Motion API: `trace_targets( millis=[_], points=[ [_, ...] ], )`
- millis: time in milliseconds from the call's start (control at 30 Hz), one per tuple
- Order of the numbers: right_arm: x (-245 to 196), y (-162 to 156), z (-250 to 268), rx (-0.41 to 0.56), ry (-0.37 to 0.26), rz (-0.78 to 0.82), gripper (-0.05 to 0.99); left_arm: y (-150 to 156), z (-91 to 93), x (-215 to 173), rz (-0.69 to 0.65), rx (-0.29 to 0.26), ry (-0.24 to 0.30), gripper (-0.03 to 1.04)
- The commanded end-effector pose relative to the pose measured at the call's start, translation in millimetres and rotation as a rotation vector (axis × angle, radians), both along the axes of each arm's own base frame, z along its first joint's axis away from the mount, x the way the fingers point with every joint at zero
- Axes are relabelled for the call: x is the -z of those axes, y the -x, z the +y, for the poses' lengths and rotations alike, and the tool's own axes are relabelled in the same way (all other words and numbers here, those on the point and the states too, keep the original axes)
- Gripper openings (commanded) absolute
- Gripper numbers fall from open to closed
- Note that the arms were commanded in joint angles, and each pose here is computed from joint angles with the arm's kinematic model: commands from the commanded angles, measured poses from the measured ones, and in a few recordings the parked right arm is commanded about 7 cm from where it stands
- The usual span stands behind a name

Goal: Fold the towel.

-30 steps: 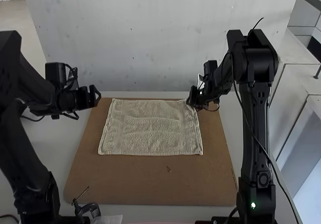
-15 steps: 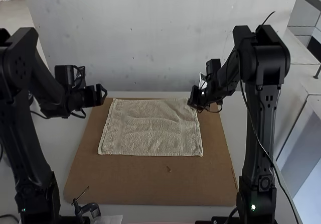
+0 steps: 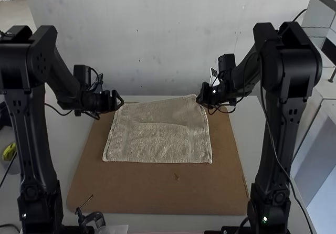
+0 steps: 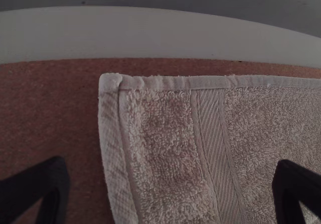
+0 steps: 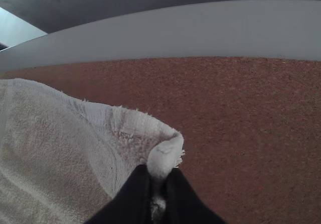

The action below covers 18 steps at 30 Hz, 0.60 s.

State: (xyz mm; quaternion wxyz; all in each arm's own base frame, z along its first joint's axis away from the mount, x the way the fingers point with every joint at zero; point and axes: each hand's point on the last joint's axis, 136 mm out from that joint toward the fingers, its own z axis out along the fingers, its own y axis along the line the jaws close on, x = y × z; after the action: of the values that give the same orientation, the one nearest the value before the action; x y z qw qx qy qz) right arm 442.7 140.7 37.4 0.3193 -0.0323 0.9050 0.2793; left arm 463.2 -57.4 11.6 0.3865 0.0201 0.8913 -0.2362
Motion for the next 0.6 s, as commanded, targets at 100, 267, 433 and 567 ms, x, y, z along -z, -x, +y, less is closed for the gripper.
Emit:
trace_targets(
  millis=[100, 267, 433, 567],
  points=[
    [-24.0, 7.5, 14.2, -0.041, -0.028, -0.050, 0.03, -21.3, -5.6, 11.1, 0.032, 0.029, 0.012, 0.89],
    [-31.6, 15.0, 21.1, -0.063, -0.035, -0.063, 0.03, -38.8, -2.3, 18.8, 0.073, 0.038, -0.001, 0.89],
    [-34.0, 19.5, 23.1, -0.072, -0.038, -0.066, 0.03, -48.9, -5.7, 24.8, 0.109, 0.062, -0.015, 0.89],
    [-34.6, 19.0, 20.6, -0.069, -0.042, -0.069, 0.03, -48.3, -10.4, 29.3, 0.138, 0.072, -0.014, 0.76]
  ],
)
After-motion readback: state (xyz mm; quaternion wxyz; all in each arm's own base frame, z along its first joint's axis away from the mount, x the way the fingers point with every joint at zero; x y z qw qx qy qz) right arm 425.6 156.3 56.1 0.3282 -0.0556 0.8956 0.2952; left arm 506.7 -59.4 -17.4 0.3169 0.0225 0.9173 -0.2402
